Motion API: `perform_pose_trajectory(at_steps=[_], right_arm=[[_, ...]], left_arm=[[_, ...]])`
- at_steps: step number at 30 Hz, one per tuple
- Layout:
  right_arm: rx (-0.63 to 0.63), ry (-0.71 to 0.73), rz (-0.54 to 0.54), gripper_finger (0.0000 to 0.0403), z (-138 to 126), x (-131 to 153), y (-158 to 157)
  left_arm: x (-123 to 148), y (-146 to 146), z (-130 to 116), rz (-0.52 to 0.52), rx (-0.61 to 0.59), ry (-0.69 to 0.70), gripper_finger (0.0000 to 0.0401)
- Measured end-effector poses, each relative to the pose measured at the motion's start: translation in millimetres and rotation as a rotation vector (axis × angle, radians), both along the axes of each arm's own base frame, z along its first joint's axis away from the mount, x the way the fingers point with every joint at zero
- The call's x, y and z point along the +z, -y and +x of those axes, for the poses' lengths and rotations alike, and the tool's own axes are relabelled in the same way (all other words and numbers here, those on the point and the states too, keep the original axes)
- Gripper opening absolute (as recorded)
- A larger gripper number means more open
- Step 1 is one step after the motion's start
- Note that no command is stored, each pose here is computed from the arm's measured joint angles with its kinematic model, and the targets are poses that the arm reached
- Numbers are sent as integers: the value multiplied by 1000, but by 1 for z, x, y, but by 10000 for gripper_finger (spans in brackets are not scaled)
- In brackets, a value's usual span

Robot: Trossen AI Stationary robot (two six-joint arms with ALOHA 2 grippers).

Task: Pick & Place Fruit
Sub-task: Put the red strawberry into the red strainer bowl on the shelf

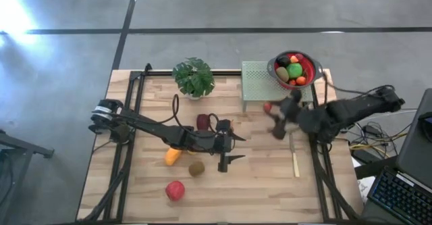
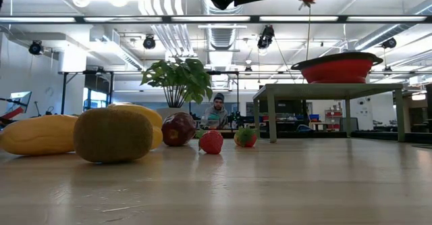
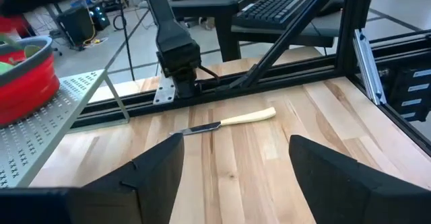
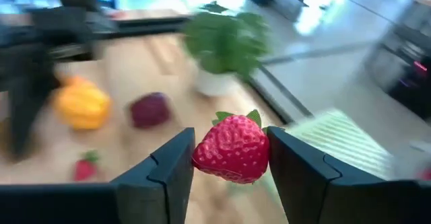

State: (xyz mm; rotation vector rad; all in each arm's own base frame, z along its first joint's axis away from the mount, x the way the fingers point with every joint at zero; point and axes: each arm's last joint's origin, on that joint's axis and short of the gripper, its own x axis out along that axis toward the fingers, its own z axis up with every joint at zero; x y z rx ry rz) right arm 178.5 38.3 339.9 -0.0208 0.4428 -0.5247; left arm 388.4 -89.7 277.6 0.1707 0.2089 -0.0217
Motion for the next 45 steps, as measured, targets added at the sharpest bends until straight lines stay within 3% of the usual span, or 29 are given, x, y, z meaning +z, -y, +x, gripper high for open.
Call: perform_pose_trajectory(at_steps=[9,16,29,38,45], right_arm=[[-360,-81,19,168,-24,43,60],[-542,-194,64,169,-31,49,100],[-676,-444,219,161,-29,22,162],[-645,-505,282,193,-20,10,173],[-620,-528,273,208,-19,9,174]], left_arm=[[1,0,0,-2,-1,5,273],[1,1,0,-23,2,5,273],[-5,0,-1,-18,6,-49,273],[-11,-1,-3,-7,9,-116,273],[-21,-2,-7,-6,18,-222,273]])
